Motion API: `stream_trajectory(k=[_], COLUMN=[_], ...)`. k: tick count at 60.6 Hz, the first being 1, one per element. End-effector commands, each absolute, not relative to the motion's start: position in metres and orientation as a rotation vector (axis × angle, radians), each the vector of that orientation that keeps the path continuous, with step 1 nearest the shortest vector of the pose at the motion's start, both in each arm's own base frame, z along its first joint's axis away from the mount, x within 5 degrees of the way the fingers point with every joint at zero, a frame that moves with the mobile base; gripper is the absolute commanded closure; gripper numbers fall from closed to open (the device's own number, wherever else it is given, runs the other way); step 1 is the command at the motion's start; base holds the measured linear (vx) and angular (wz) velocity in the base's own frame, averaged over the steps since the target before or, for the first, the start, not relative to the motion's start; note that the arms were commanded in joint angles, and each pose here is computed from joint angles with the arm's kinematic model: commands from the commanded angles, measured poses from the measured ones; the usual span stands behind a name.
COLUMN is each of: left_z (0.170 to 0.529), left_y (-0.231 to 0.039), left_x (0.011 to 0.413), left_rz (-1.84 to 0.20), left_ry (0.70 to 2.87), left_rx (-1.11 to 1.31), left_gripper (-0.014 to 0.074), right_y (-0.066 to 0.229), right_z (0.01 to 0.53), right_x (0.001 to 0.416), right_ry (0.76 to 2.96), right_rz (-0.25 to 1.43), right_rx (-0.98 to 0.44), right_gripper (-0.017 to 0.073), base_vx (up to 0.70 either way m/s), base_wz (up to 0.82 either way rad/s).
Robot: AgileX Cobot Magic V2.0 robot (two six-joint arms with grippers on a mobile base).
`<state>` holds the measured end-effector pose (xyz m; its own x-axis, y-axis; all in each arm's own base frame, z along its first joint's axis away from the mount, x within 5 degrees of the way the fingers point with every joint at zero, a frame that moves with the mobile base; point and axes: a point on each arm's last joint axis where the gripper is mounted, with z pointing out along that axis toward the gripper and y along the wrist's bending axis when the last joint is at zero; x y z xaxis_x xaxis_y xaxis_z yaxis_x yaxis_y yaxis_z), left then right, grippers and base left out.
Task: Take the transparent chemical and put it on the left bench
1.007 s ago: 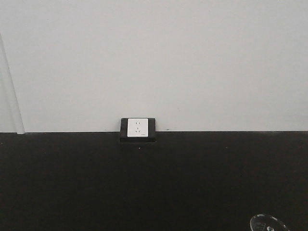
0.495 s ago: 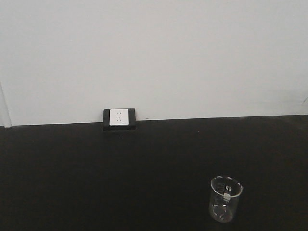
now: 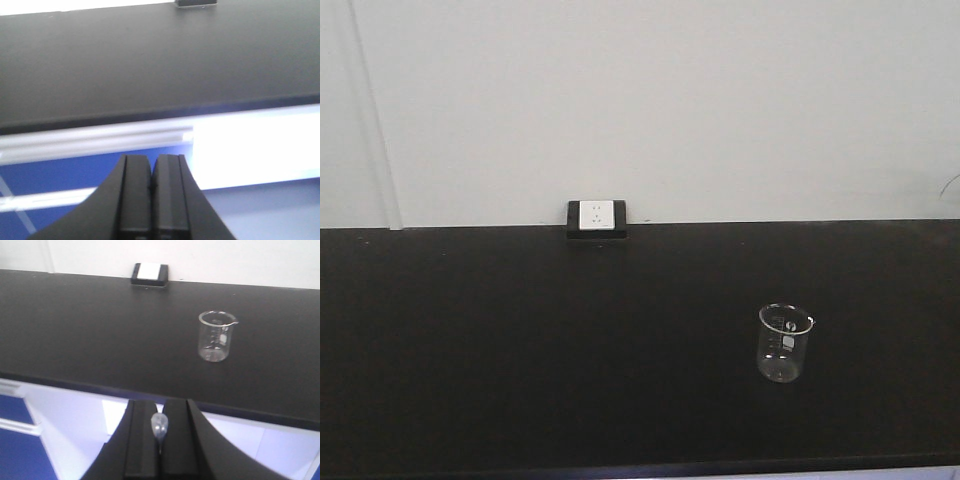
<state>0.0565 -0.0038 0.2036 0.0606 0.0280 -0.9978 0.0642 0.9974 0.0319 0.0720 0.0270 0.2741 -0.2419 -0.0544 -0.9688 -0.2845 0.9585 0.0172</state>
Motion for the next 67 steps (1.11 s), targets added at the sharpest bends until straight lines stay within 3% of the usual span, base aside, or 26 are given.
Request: stream_trajectory(k=[1,67], left_z=[0.2063,0.2063], left_y=[-0.0036,-0.0036], left_x=[0.0550,0.0550], left_rz=[-0.035,-0.035], left_ry=[1.429,1.429], left_rx=[0.064,0.064], left_gripper=[0.0597,0.0597], right_y=[0.0250,0.0251], right_z=[0.2875,0.2874], right_x=[0.0737,0.0736], right_ry=[1.747,1.749], right_rz=[0.214,0.215], right_rx=[-0.207,-0.209], right_gripper=[0.0560,0.0560], base_vx=[-0.38,-0.38], base_wz=[0.26,0.29])
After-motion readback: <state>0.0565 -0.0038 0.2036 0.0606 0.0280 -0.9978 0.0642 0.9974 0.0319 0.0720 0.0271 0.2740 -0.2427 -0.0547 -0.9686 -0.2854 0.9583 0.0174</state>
